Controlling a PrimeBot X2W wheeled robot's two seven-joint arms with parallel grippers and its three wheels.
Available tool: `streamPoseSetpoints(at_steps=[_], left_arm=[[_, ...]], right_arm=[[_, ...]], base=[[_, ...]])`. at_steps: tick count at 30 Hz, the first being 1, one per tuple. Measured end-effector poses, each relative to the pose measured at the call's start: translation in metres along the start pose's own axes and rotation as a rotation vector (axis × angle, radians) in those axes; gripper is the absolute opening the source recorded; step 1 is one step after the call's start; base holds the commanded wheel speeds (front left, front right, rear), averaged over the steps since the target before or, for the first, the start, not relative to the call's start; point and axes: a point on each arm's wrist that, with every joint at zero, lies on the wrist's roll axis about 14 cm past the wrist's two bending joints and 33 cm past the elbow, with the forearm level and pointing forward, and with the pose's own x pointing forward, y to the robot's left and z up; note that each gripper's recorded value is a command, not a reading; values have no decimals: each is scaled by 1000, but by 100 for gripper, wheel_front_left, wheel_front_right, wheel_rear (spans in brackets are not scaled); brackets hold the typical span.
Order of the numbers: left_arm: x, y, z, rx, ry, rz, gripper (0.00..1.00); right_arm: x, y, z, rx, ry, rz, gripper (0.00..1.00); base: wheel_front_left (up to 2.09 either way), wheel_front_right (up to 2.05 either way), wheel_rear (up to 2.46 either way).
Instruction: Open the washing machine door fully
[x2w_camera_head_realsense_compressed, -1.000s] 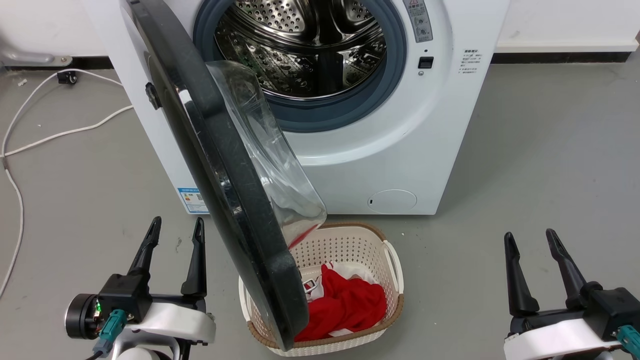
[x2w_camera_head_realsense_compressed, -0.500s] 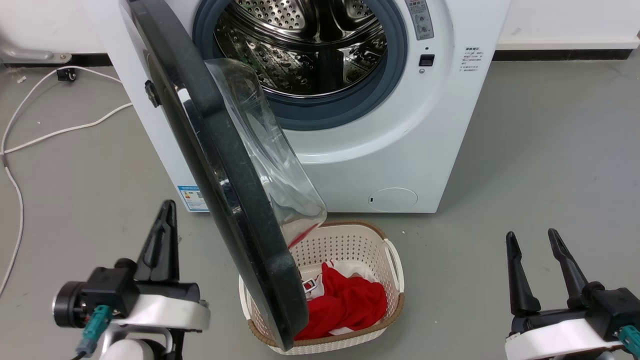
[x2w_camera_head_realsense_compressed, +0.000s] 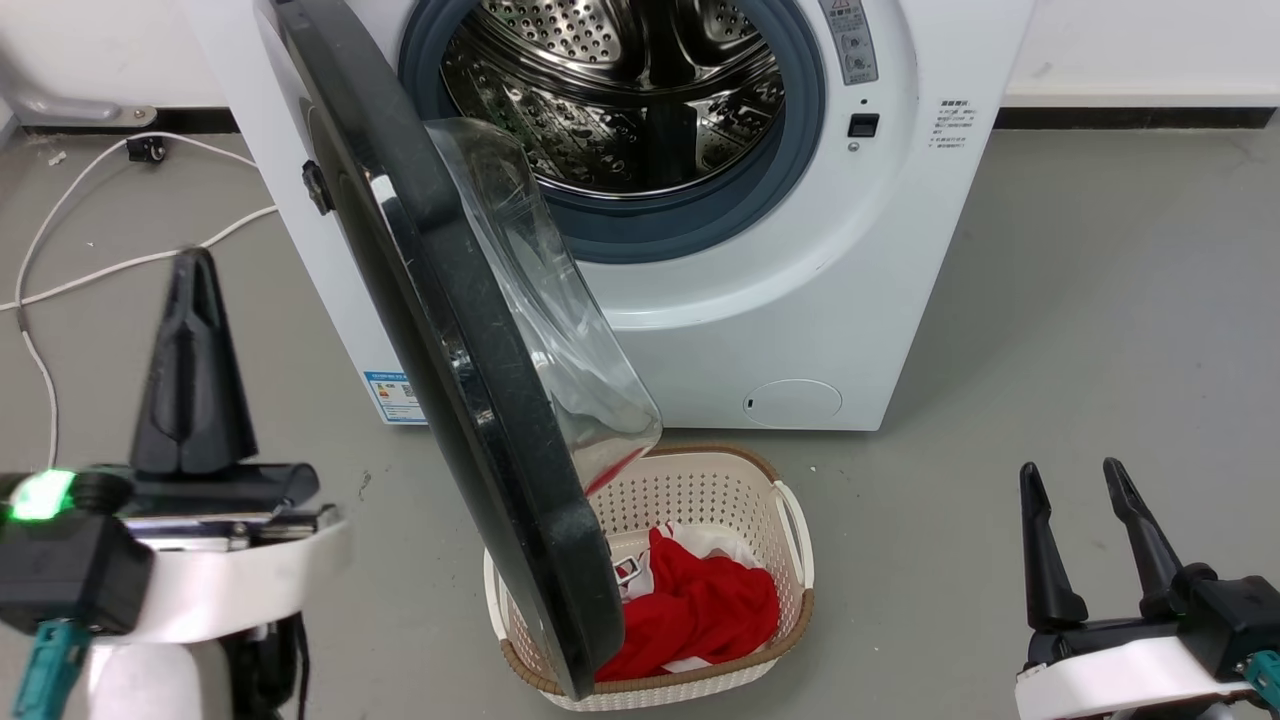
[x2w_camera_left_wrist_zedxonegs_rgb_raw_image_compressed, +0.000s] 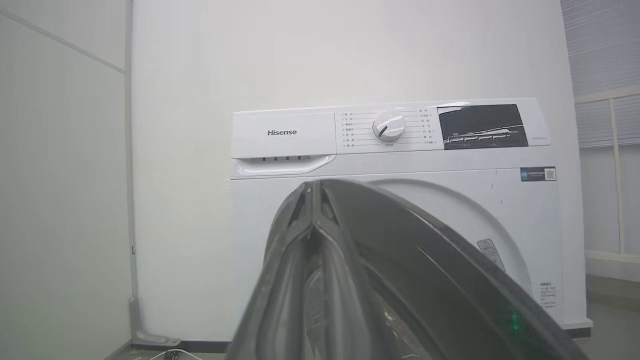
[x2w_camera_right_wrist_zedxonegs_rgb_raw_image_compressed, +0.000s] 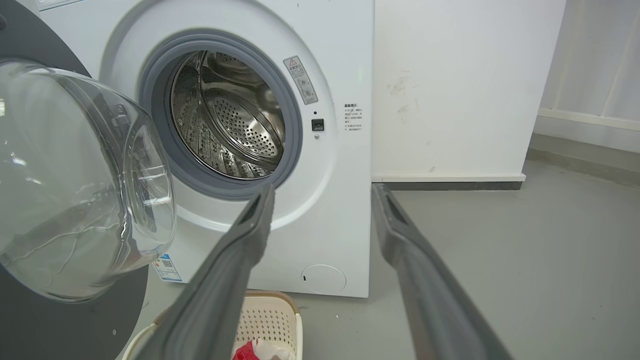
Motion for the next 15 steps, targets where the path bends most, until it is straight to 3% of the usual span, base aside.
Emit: streamPoseSetpoints(at_steps=[9, 15], left_arm=[[23, -5, 65, 59, -223, -50, 0], [31, -43, 103, 6, -337, -169, 0]], right_arm=[[0, -2, -1, 4, 3, -7, 100], [-1, -5, -1, 2, 5, -15, 100]], base=[[0, 0, 0], [0, 0, 0]])
